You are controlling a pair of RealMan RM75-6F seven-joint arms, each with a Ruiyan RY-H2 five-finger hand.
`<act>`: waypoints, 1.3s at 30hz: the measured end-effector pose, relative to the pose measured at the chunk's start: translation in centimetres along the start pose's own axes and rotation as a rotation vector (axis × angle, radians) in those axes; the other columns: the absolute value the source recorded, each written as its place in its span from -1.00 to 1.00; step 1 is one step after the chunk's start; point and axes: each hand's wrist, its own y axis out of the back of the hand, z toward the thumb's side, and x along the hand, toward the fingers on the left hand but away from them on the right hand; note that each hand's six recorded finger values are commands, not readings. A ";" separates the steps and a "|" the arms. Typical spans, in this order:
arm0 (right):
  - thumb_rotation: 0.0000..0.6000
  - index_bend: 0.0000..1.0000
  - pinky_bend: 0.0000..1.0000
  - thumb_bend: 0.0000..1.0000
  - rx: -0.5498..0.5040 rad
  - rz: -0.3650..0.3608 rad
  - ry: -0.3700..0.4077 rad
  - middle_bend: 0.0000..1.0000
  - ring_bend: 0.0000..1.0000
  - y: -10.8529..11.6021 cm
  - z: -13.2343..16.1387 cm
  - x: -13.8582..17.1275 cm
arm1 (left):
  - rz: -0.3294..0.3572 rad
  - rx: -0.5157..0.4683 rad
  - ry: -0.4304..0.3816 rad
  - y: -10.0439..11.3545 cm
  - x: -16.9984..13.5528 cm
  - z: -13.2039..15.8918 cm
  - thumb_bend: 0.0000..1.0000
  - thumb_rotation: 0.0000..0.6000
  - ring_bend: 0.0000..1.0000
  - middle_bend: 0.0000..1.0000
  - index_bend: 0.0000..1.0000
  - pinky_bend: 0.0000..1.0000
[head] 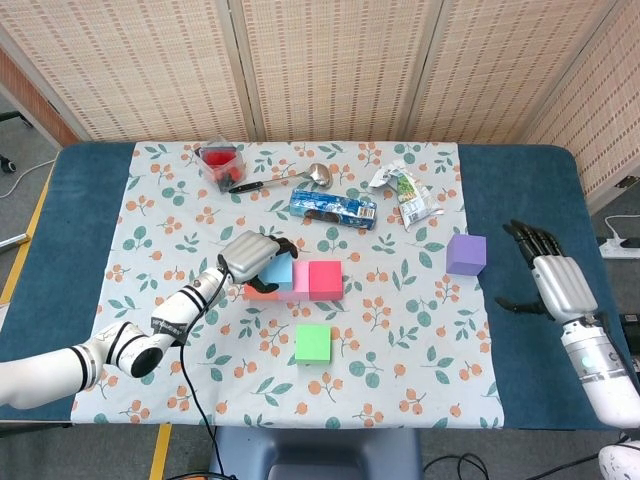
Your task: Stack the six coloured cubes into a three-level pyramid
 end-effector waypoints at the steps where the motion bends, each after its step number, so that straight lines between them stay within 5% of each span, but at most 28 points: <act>1: 1.00 -1.00 -1.00 -0.92 0.000 0.000 0.000 -0.98 -1.00 0.0 0.0 0.0 | -0.001 0.001 -0.001 0.0 0.0 0.0 -0.37 1.00 -0.30 -0.27 -0.42 0.07; 20: 1.00 -1.00 -1.00 -0.92 -0.006 0.005 -0.001 -0.98 -1.00 0.0 -0.2 0.1 | 0.000 0.030 -0.004 -0.2 -0.1 0.0 -0.37 1.00 -0.62 -0.62 -0.65 -0.05; 39: 1.00 -1.00 -1.00 -0.92 -0.011 0.002 -0.003 -0.98 -1.00 0.1 -0.3 0.3 | -0.002 0.075 -0.010 0.1 -0.3 0.2 -0.38 1.00 -0.64 -0.64 -0.65 -0.10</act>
